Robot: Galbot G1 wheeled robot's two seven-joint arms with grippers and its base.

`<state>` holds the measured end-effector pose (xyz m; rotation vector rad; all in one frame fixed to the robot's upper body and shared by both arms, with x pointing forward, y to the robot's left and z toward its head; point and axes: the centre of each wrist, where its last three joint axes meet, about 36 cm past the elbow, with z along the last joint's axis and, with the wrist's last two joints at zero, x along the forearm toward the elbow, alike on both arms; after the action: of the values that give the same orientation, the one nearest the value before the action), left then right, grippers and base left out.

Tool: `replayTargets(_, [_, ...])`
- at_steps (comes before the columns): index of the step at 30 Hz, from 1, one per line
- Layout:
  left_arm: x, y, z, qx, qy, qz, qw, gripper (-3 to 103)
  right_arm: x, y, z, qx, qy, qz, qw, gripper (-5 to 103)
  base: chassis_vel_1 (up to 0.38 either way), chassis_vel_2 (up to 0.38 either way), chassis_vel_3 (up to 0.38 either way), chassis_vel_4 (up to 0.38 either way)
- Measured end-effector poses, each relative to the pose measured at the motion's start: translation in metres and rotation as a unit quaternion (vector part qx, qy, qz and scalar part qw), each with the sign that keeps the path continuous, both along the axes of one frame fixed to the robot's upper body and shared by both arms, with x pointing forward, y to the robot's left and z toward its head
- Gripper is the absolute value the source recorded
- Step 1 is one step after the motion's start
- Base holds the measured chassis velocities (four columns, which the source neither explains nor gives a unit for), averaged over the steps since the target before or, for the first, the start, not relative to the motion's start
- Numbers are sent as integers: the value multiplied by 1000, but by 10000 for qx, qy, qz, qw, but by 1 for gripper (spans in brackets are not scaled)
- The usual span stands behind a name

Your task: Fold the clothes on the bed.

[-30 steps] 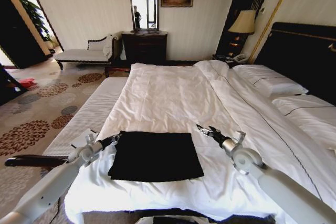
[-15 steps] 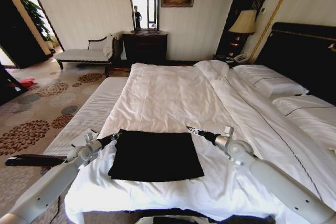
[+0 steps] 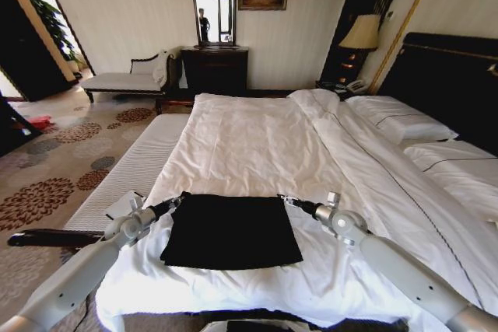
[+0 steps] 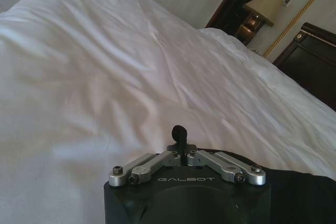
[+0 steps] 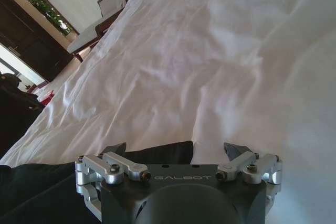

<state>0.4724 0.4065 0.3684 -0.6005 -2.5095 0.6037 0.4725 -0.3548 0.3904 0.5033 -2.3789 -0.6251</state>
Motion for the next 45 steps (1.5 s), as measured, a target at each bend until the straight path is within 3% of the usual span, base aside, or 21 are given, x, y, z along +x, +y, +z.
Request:
replayTargets(19, [1, -2, -2, -27, 18, -20, 10000, 0, 5, 20, -12, -31, 108, 268, 9996, 101, 0, 0, 0, 0])
replayTargets(21, [1, -2, -2, -37, 17, -30, 10000, 0, 5, 22, -14, -33, 123, 277, 9995, 95, 0, 0, 0, 0])
replayTargets(23, [2, -3, -2, -40, 14, -40, 10000, 0, 5, 23, -15, -32, 135, 286, 9995, 95, 0, 0, 0, 0])
replayTargets(30, [6, -4, -1, -46, 2, -75, 10000, 0, 4, 26, -22, -72, 163, 271, 9995, 62, 0, 0, 0, 0])
replayTargets(38, [5, -5, -5, -59, 15, -79, 10000, 0, 3, 23, -23, -103, 149, 242, 9995, 41, 0, 0, 0, 0])
replayTargets(40, [6, -8, -5, -72, 4, -92, 9999, 0, 4, 22, -22, -98, 121, 221, 9996, 25, 0, 0, 0, 0])
replayTargets(42, [6, -9, -5, -74, 0, -97, 9999, 0, 4, 22, -22, -96, 110, 212, 9997, 25, 0, 0, 0, 0])
replayTargets(44, [7, -9, -5, -68, -5, -98, 9999, 0, 5, 21, -22, -101, 89, 199, 9997, 14, 0, 0, 0, 0])
replayTargets(45, [7, -9, -5, -68, -5, -98, 9999, 0, 5, 21, -22, -101, 89, 199, 9997, 14, 0, 0, 0, 0])
